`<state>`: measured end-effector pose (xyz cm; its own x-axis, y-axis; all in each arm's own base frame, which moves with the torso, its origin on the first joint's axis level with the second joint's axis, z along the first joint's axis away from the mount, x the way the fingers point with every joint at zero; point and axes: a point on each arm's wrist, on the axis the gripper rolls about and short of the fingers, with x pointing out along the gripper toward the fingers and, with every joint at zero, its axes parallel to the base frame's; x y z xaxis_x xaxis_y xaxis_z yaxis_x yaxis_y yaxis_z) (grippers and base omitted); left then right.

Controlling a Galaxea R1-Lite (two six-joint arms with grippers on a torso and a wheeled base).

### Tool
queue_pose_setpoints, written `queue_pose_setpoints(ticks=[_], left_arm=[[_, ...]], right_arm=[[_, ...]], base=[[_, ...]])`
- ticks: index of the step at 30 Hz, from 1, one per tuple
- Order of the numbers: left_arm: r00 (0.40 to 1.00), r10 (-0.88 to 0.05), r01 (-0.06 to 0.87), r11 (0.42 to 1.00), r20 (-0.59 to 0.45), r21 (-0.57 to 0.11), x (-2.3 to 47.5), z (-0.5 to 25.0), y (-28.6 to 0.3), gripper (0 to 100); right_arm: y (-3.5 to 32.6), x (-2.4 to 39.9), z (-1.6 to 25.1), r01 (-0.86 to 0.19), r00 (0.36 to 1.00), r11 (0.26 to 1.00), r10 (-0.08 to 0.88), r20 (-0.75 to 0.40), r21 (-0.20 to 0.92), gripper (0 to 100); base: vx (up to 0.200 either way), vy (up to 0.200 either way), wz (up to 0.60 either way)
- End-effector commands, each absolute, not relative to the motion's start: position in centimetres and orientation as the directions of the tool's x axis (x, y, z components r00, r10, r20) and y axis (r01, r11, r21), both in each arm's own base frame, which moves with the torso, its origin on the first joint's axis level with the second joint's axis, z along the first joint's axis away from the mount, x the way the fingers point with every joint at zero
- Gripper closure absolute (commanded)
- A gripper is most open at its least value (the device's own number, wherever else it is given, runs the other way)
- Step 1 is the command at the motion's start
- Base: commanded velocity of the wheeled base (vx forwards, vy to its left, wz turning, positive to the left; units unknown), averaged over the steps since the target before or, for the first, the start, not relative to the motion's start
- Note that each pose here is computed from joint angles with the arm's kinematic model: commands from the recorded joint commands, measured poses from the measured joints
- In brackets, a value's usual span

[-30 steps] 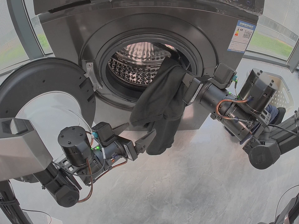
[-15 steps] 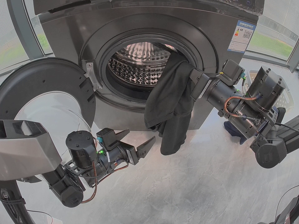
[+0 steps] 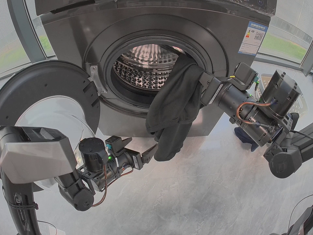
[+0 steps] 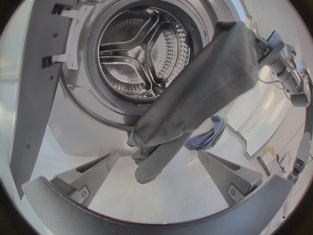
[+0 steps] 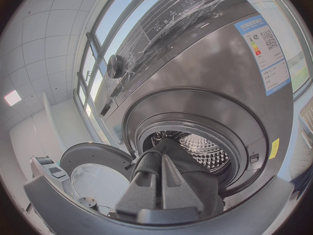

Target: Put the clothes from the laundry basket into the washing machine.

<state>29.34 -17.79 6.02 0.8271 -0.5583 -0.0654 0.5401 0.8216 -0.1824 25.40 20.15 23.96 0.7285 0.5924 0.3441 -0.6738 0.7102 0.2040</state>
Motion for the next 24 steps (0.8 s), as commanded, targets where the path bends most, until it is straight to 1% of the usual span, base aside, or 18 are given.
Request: queue_pose_setpoints(ticks=[1,6,12,17,24], left_arm=[[0.847,-0.527,0.509,0.842,-0.072,-0.182,30.9,5.0,-17.3,0],[0.847,-0.528,0.510,0.840,-0.061,-0.186,31.1,5.1,-17.3,0],[0.830,-0.556,0.541,0.820,-0.037,-0.186,31.7,4.8,-19.0,0],[0.823,-0.568,0.556,0.810,-0.012,-0.187,32.2,4.9,-19.9,0],[0.833,-0.553,0.547,0.817,0.021,-0.184,34.0,4.3,-20.5,0]], right_arm=[[20.0,24.9,24.0,-0.679,0.724,0.705,0.599,0.343,0.203,100],[20.0,24.9,24.0,-0.678,0.724,0.707,0.597,0.344,0.200,100],[20.1,24.7,23.8,-0.682,0.722,0.704,0.602,0.341,0.199,100],[20.0,24.5,24.0,-0.682,0.721,0.704,0.602,0.344,0.199,100],[20.0,24.4,23.7,-0.683,0.721,0.703,0.606,0.335,0.200,100]], base=[[0.000,0.000,0.00],[0.000,0.000,0.00],[0.000,0.000,0.00],[0.000,0.000,0.00],[0.000,0.000,0.00]])
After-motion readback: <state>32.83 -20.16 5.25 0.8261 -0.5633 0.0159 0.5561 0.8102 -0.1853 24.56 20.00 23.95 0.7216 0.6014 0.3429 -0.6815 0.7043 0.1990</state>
